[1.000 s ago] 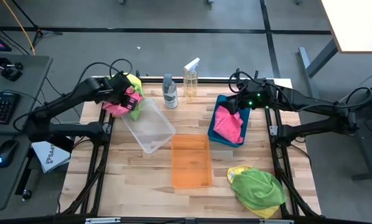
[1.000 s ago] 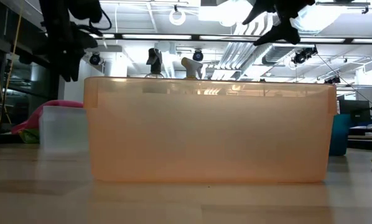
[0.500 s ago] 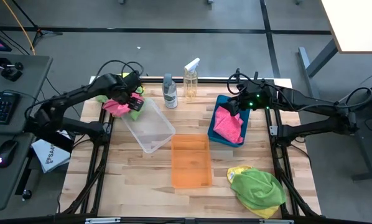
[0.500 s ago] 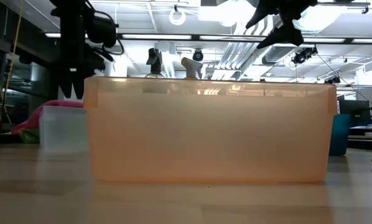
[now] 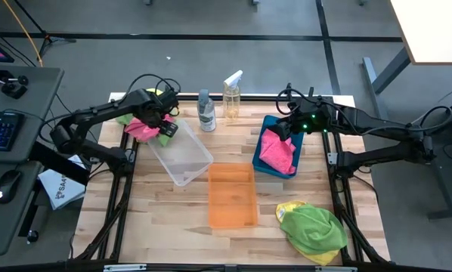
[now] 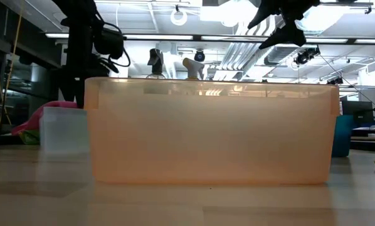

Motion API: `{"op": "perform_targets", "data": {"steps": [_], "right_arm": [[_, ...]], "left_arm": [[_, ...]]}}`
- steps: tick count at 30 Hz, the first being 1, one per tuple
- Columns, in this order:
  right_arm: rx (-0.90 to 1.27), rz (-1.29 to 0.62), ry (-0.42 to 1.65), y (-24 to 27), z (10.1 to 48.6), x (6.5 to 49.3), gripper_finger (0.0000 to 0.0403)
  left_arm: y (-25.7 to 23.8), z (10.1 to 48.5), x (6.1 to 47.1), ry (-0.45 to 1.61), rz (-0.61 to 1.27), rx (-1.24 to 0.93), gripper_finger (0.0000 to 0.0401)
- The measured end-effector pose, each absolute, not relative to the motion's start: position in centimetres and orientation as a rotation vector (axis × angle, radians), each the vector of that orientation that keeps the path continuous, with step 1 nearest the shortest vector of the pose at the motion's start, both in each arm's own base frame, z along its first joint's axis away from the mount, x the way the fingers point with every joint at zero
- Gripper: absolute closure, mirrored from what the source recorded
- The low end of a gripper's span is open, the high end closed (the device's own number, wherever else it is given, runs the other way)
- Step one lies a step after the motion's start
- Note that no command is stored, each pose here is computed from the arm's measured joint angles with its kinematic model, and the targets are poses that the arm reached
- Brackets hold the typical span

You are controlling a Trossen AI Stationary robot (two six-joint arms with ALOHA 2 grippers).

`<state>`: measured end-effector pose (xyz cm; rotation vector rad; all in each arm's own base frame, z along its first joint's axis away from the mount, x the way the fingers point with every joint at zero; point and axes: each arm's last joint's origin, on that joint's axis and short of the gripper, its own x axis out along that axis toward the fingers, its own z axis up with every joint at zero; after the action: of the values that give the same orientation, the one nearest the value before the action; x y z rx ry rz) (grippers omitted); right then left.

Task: Sort microfiber towel by color & place in baskets
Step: Put the pink microfiber towel into the blue bin

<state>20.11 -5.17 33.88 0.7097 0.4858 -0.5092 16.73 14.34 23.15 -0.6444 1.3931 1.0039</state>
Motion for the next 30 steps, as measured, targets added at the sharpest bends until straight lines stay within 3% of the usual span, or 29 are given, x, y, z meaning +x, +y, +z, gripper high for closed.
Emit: {"op": "perform_targets", "data": {"steps": [3, 5, 10, 16, 24, 30], "right_arm": [[0.710, -0.509, 0.486, -5.2, 33.9, 20.1, 0.0107], [0.710, -0.509, 0.486, -5.2, 33.9, 20.1, 0.0107], [0.708, -0.509, 0.486, -5.2, 33.9, 20.1, 0.0107], [0.701, -0.508, 0.487, -5.2, 33.9, 20.1, 0.0107], [0.657, -0.544, 0.431, -5.4, 34.3, 20.3, 0.0107], [0.613, -0.503, 0.351, -5.5, 35.1, 20.7, 0.0107]], "left_arm": [[14.4, 23.1, 16.7, 1.408, 1.005, -0.608, 0.0210], [14.4, 23.1, 16.7, 1.411, 1.004, -0.606, 0.0241], [14.3, 23.1, 16.7, 1.431, 0.969, -0.591, 0.0381], [13.7, 26.3, 16.0, 1.378, 0.943, -0.585, 0.0399], [10.7, 39.5, 14.0, 0.918, 0.863, -0.513, 0.0400], [7.4, 47.2, 13.6, 0.609, 0.642, -0.490, 0.0401]]}}
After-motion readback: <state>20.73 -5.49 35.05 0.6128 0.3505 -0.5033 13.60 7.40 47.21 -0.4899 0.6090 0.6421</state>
